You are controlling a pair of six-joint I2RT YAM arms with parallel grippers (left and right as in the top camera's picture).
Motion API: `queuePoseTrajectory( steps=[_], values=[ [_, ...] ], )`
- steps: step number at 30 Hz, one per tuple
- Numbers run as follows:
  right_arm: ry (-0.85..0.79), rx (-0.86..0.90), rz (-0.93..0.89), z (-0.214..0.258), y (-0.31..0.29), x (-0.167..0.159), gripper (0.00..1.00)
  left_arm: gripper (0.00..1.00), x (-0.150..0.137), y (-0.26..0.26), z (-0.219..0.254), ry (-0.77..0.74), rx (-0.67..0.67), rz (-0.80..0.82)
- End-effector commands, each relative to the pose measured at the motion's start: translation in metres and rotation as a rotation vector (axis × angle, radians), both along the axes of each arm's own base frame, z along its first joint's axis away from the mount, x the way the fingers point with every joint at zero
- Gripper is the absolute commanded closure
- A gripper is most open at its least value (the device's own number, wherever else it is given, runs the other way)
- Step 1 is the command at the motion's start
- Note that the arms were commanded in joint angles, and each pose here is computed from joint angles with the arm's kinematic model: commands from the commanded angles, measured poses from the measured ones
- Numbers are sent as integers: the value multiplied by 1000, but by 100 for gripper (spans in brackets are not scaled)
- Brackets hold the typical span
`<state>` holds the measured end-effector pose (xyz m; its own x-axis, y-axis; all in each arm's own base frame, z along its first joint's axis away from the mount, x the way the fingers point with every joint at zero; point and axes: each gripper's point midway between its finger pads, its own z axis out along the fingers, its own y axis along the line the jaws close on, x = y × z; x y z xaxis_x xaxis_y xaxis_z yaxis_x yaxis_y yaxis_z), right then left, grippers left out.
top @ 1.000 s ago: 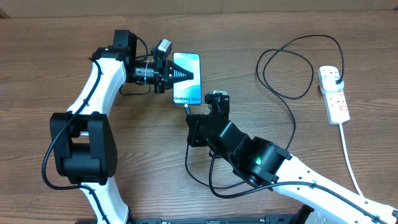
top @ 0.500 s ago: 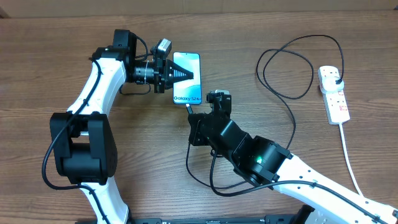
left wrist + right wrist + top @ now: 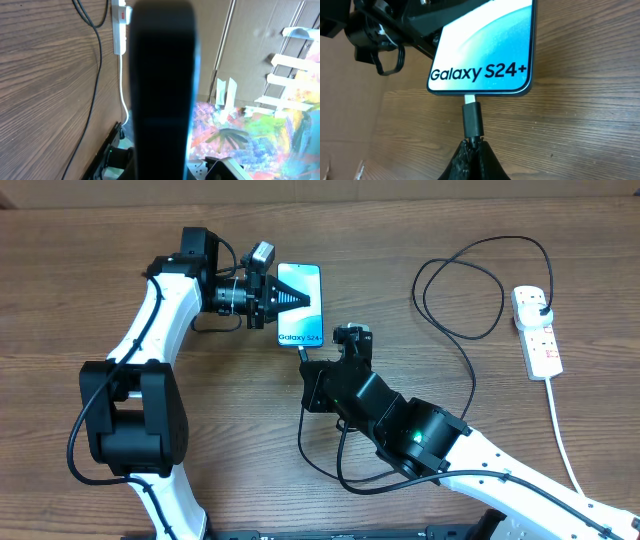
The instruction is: Plug charger to phone and switch on socket
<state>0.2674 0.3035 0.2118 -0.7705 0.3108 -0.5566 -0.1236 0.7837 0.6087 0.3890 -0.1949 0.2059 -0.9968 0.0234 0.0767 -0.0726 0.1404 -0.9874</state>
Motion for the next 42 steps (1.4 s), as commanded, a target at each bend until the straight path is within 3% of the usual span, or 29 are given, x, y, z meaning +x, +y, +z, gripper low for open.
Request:
queuePoseTrajectory(
  steps=[1,6,39,40,42],
  values=[
    [-71,37,-91,21,-12,22,96,96,-5,-5,10,-19,-57,-25],
    [-118,-23,-59,13,-7,30,96,96,-10,-9,16,-25,-92,-43],
    [-181,42,-38,49,-29,70,96,96,-17,-15,16,-54,-99,-66],
    [-179,43,-36,50,-29,70,93,96,-17,-15,16,-55,-98,-66],
    [-172,47,-26,52,-31,69,52,96,-16,-15,12,-57,-76,-63]
  ],
)
